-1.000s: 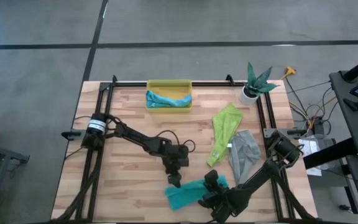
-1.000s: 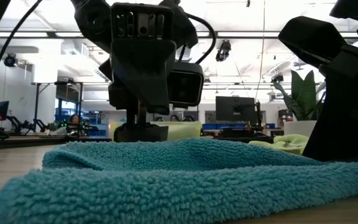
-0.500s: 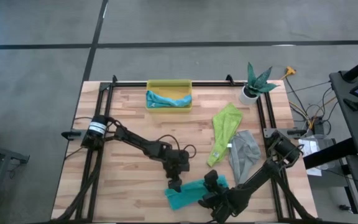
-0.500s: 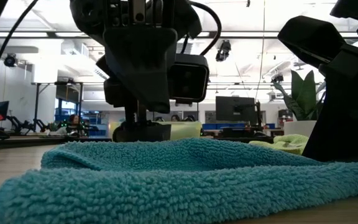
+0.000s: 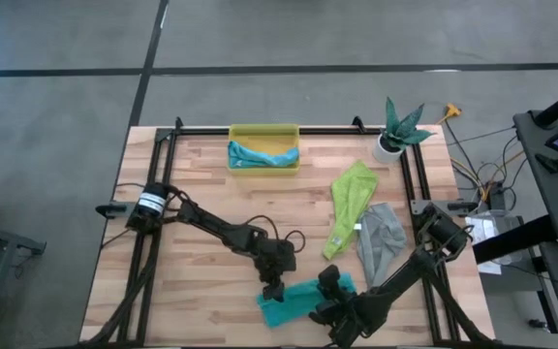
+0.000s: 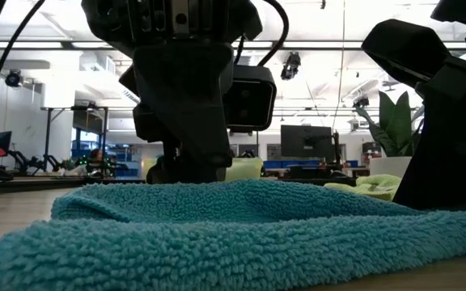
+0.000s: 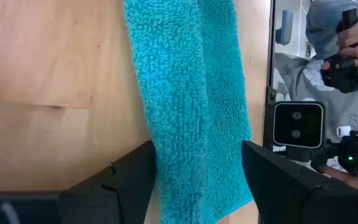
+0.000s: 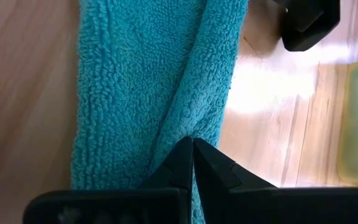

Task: Roll microfiber towels into tight, uniform cylinder then place into a basket
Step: Roll the light blue towel

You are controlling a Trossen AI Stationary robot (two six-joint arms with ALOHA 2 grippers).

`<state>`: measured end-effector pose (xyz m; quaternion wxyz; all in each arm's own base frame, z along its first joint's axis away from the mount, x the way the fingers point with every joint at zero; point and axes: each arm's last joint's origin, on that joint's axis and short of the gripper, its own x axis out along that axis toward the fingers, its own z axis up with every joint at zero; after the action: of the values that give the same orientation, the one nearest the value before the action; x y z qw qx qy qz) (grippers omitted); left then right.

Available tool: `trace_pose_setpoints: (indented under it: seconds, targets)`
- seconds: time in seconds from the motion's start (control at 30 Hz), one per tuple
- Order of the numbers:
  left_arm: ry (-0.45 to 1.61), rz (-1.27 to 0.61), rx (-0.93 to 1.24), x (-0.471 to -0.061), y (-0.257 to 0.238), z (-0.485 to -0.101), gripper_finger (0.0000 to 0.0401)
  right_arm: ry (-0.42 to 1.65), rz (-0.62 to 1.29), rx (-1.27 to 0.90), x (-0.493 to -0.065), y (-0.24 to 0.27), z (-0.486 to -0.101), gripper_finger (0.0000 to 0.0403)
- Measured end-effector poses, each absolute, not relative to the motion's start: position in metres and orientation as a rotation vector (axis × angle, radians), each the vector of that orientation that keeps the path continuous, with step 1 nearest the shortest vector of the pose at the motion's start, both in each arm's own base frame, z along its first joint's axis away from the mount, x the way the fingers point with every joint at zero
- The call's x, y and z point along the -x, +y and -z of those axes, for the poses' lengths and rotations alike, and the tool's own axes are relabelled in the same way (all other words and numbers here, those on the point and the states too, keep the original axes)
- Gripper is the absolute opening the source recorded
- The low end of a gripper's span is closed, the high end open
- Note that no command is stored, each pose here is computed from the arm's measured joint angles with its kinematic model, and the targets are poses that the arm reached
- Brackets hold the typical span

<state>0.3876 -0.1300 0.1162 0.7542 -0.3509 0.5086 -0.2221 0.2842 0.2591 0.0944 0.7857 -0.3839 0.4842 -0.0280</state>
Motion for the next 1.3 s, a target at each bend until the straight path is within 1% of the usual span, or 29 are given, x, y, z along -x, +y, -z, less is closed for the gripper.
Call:
trace_pose_setpoints:
  seconds: [0.33, 0.47, 0.63, 0.8, 0.87, 1.07, 1.3]
  targets:
    - [1.116, 0.521, 0.759, -0.386, -0.133, -0.116, 0.0173, 1.036, 0.082, 0.787, -0.286, 0.258, -0.095, 0.0009]
    - [1.116, 0.537, 0.741, -0.385, -0.135, -0.116, 0.0148, 1.036, 0.082, 0.787, -0.287, 0.258, -0.095, 0.0009]
    - [1.093, 0.567, 0.657, -0.383, -0.143, -0.115, 0.0097, 1.03, 0.092, 0.766, -0.287, 0.258, -0.095, 0.0009]
    - [1.092, 0.58, 0.63, -0.382, -0.144, -0.115, 0.0026, 1.028, 0.096, 0.759, -0.287, 0.258, -0.095, 0.0009]
    - [1.105, 0.571, 0.616, -0.381, -0.143, -0.115, 0.0008, 1.028, 0.096, 0.758, -0.287, 0.258, -0.096, 0.0009]
    - [1.19, 0.492, 0.518, -0.379, -0.143, -0.116, 0.0002, 1.013, 0.096, 0.739, -0.287, 0.258, -0.105, 0.0009]
    - [1.226, 0.4, 0.343, -0.385, -0.157, -0.138, 0.0001, 0.993, 0.109, 0.708, -0.289, 0.259, -0.114, 0.0009]
